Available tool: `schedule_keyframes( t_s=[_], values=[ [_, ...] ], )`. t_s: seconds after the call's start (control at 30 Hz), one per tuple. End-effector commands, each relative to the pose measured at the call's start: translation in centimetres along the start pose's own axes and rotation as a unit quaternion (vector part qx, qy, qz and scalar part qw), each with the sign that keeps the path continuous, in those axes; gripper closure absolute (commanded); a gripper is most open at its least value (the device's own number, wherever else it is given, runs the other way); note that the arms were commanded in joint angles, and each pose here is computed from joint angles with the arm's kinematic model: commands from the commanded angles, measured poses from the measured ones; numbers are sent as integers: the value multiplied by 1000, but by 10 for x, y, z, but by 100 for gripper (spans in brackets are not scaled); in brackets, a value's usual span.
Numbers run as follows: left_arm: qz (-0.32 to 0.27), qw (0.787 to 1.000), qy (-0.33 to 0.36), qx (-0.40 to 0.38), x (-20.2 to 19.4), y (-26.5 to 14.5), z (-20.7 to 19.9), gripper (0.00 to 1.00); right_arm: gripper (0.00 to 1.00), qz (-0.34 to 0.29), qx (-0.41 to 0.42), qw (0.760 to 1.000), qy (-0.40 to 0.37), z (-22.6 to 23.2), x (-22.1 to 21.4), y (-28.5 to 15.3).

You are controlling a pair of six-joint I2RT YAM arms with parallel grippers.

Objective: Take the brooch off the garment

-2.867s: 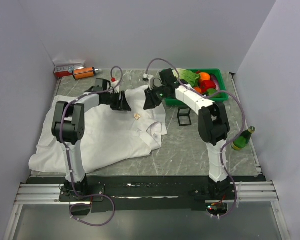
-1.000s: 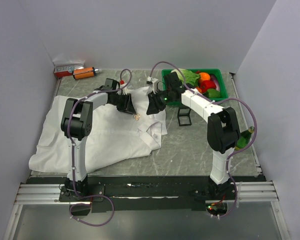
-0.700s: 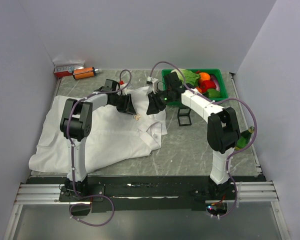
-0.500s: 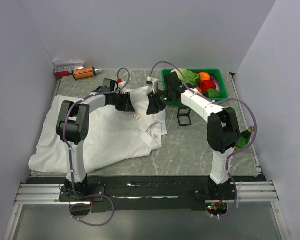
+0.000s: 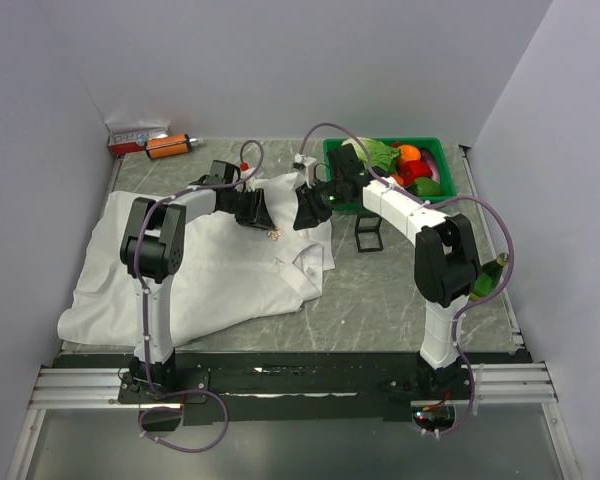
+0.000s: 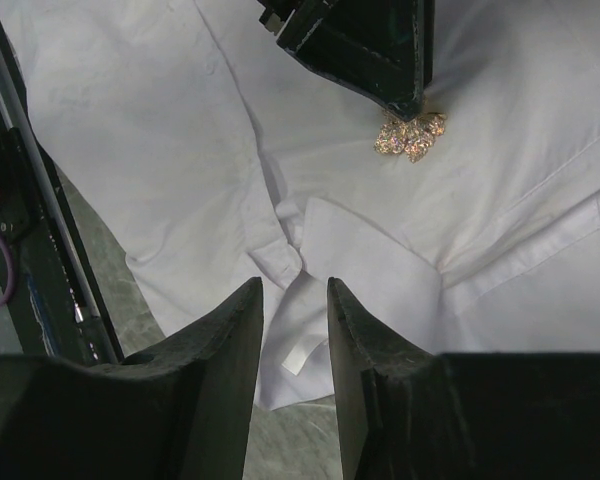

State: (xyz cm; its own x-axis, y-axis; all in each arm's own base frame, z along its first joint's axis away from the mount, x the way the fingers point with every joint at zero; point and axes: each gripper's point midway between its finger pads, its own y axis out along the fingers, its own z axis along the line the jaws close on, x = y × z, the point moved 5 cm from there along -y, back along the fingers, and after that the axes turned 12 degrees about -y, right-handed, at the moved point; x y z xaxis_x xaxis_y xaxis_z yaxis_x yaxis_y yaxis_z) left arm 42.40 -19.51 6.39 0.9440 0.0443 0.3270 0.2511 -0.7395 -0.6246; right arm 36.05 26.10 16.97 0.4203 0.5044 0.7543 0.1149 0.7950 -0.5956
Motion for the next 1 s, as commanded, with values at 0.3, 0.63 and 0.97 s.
schedule_keyframes(
  t_s=[0.3,0.63,0.97],
  values=[
    [25,1000,-2,-10,-11,-2,-7,76,60,-25,-2,999,-26,8,19,-12],
    [23,999,8,-33,-7,-7,-28,97,60,-25,-3,999,-23,5,18,-9],
    [-1,997,79,10,13,-41,-70,99,61,-8,-39,999,-21,-1,10,-10]
  ],
)
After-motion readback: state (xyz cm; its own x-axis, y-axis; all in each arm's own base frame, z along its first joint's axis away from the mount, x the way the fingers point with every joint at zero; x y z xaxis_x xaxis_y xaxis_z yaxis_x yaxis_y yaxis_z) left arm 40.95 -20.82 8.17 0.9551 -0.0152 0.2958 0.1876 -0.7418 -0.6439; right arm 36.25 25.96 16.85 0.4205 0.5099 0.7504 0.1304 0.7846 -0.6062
